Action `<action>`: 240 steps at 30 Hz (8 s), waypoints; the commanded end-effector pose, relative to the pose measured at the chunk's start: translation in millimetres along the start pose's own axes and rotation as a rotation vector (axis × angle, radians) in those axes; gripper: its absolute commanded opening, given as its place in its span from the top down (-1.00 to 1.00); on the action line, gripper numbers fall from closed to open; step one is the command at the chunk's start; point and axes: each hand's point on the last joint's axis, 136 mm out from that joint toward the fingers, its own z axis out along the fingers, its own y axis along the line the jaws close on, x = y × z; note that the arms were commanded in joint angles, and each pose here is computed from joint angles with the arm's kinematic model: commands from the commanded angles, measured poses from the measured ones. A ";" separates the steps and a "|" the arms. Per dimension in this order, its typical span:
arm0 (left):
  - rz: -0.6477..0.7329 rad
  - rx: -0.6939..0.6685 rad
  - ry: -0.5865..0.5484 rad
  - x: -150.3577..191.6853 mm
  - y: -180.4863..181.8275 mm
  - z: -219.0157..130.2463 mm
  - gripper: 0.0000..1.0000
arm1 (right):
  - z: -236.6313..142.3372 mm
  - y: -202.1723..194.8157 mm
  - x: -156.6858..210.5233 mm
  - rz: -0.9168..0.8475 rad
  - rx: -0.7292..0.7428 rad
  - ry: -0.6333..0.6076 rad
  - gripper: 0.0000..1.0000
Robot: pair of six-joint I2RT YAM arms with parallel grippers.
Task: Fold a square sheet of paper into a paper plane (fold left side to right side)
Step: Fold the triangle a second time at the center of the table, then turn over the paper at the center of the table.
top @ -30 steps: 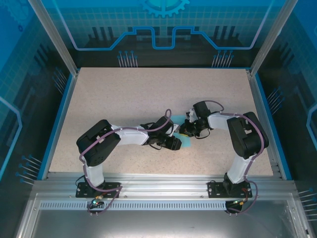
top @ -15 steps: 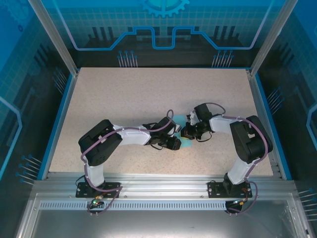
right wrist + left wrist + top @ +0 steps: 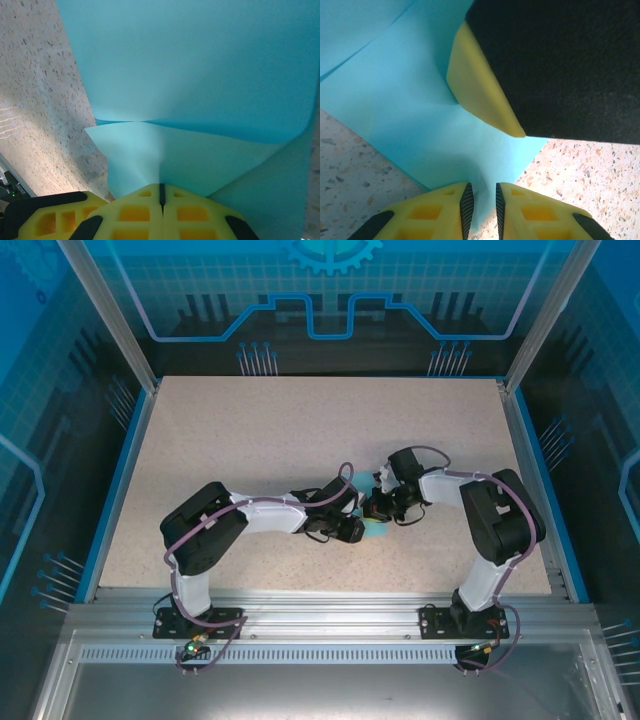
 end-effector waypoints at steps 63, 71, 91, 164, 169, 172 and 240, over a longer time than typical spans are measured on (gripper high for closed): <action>0.064 0.069 0.079 -46.0 -17.1 21.3 0.45 | -12.7 -44.4 -42.2 0.053 0.078 -0.027 0.89; 0.047 0.050 0.117 -22.7 -2.5 24.3 0.48 | -12.3 -45.9 -42.0 0.055 0.084 -0.024 0.89; 0.087 0.099 0.180 38.9 1.7 1.7 0.50 | -11.4 -46.0 -42.8 0.058 0.091 -0.012 0.90; -0.082 0.083 -0.174 -20.4 15.8 -79.1 -0.07 | -88.0 19.8 -67.4 -0.101 -0.055 -0.258 0.22; -0.176 0.087 -0.211 -43.3 32.0 -80.2 -0.30 | -108.8 10.5 -50.6 -0.111 -0.046 -0.290 -0.06; -0.166 0.115 -0.197 -54.3 26.8 -70.9 -0.37 | -111.0 3.6 -34.0 -0.109 -0.060 -0.296 -0.17; -0.113 0.542 -0.717 -89.0 -45.3 -264.6 -0.97 | -226.0 184.4 -22.7 -0.523 -0.629 -0.558 0.84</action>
